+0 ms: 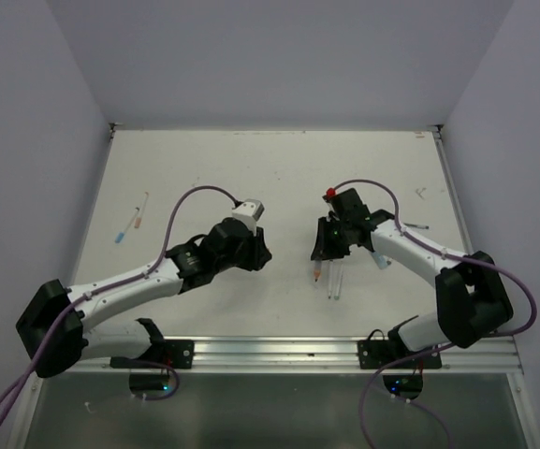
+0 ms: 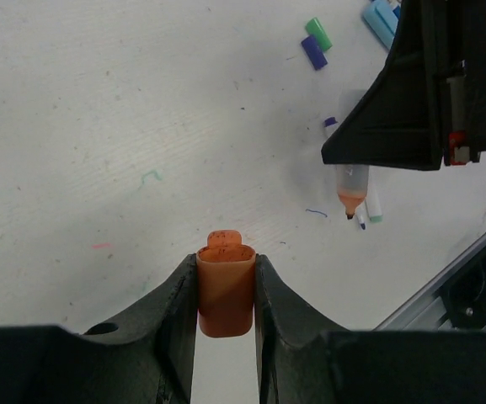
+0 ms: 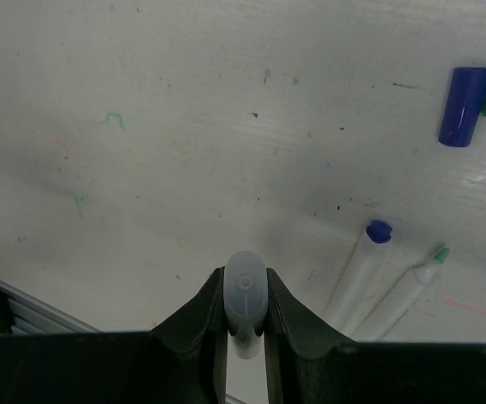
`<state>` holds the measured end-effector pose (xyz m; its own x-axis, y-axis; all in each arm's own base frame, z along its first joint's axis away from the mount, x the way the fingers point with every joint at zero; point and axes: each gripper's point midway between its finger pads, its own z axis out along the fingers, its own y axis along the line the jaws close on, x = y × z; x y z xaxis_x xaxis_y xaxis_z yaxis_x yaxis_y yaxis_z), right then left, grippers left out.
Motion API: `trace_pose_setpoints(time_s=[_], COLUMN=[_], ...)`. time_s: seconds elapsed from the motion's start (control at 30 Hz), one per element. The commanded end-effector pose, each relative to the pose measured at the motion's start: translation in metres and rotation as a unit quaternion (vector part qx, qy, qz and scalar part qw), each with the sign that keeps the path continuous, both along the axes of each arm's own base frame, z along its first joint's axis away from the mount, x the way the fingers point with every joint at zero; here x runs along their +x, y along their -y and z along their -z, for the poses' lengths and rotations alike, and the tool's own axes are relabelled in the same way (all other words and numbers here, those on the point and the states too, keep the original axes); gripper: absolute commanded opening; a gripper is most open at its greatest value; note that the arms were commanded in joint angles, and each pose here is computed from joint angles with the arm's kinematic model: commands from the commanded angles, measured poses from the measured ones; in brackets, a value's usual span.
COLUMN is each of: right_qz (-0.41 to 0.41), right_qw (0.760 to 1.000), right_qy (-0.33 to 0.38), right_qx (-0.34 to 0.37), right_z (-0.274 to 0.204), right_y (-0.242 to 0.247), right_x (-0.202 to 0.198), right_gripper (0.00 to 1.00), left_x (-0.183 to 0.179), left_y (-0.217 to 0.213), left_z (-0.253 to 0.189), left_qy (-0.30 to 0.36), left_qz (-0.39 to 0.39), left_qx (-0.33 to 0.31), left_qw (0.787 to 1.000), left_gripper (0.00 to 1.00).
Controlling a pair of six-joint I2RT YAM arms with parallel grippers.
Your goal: Open the pen caps
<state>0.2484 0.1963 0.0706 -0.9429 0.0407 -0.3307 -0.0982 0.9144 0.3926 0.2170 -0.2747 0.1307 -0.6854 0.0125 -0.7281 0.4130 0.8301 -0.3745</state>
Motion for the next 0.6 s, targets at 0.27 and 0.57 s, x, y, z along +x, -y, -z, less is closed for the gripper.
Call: trace_pose_setpoints(time_s=[0.27, 0.57], right_qz=[-0.016, -0.011], right_qw=[0.999, 0.999], right_qy=[-0.018, -0.034], right_qx=[0.026, -0.010], right_z=[0.027, 0.053], right_y=[-0.007, 0.009], right_x=[-0.014, -0.026], right_gripper=[0.01, 0.04], left_x=[0.029, 0.051], left_y=[0.070, 0.077], left_z=[-0.036, -0.027], left_qy=[0.004, -0.006], left_qz=[0.075, 0.060], left_qx=[-0.099, -0.110], left_qw=[0.992, 0.992], left_gripper=[0.00, 0.00])
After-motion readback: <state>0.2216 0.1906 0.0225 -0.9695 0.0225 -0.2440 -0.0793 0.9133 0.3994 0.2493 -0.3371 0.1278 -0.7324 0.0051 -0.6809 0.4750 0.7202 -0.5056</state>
